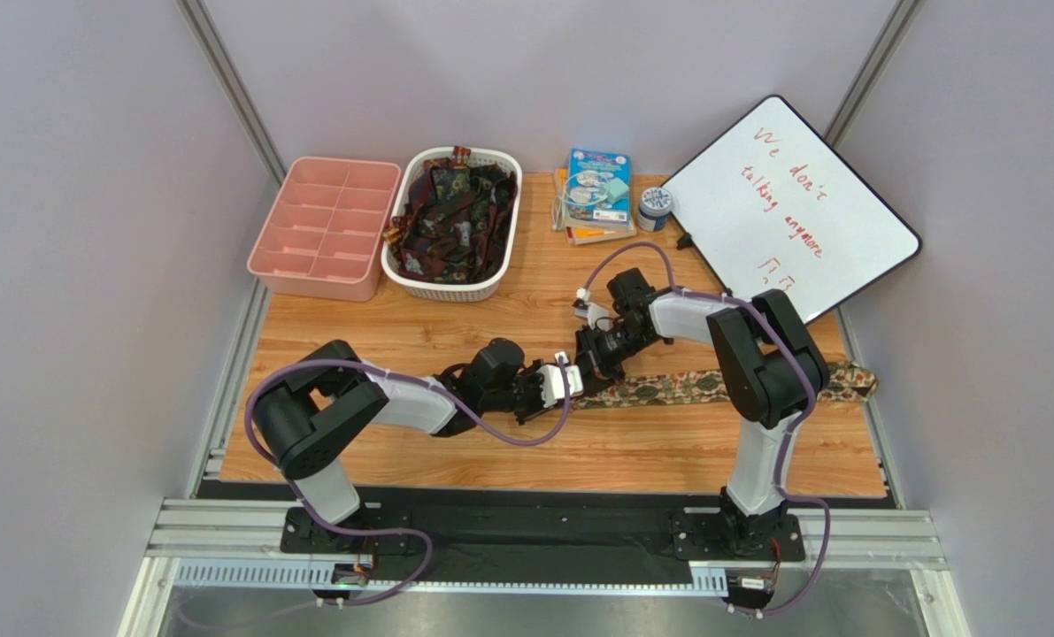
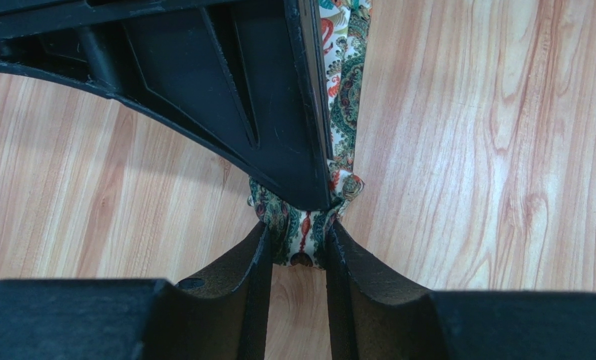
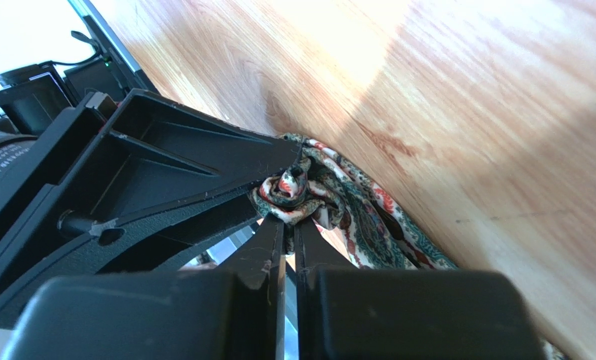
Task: Roll the ties
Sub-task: Close the tie at the center of the board.
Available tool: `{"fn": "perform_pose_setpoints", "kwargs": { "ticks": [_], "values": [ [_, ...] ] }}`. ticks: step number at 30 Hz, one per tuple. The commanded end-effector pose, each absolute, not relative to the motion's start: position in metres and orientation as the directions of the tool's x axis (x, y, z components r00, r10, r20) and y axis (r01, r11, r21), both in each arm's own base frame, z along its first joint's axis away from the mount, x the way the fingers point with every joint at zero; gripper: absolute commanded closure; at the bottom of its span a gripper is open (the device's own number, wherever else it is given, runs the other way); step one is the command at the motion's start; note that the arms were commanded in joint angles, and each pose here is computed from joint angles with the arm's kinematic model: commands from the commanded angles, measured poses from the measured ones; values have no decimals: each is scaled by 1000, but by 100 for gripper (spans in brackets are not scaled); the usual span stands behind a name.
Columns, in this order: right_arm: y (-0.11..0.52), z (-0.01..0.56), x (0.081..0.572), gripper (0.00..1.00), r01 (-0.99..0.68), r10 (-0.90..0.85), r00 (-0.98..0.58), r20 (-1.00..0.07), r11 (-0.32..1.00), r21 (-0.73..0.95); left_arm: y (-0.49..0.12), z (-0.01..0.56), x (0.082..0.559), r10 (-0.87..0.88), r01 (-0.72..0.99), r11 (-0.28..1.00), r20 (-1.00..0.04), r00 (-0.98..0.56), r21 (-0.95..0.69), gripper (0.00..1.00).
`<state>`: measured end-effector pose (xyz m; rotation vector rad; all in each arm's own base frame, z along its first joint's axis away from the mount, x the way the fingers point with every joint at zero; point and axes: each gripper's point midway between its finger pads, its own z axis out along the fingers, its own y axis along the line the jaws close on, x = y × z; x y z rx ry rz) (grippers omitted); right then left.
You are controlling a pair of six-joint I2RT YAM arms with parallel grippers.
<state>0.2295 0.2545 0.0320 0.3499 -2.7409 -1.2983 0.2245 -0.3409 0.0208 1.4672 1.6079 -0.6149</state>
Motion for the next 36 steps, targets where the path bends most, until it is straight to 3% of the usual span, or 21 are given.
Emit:
{"fn": "perform_pose_setpoints", "kwargs": {
  "ticks": [1,6,10,20,23,26,27,30,34,36],
  "values": [
    [240,7,256,98,-271,-265,-957,-116,681,681,-323,11,210,575,973,189,-818,1,134,68],
    [242,11,264,100,-319,-290,-943,-163,653,687,-321,23,211,499,981,187,-865,-44,58,44],
    [240,-1,257,100,-308,-306,-943,-132,652,693,-324,33,221,444,978,204,-894,-60,36,33],
    [241,-23,243,100,-217,-305,-952,-15,642,735,-346,25,230,389,983,182,-920,-50,24,30],
    [242,-23,241,100,-198,-302,-953,1,626,754,-352,16,230,404,986,162,-914,-29,40,32],
    [247,-16,244,99,-206,-301,-953,-24,594,778,-349,7,229,452,986,160,-892,-23,56,52],
    [247,-13,246,99,-207,-296,-955,-29,591,779,-351,9,230,464,986,149,-886,-4,73,63],
    [248,8,254,92,-213,-270,-961,-63,576,789,-342,8,226,533,988,144,-846,-24,62,75],
    [244,42,264,77,-215,-238,-967,-86,592,776,-329,8,224,603,988,146,-796,-40,60,76],
    [239,56,266,75,-224,-223,-969,-106,611,760,-325,7,222,624,987,153,-779,-55,53,75]
  ]
}}
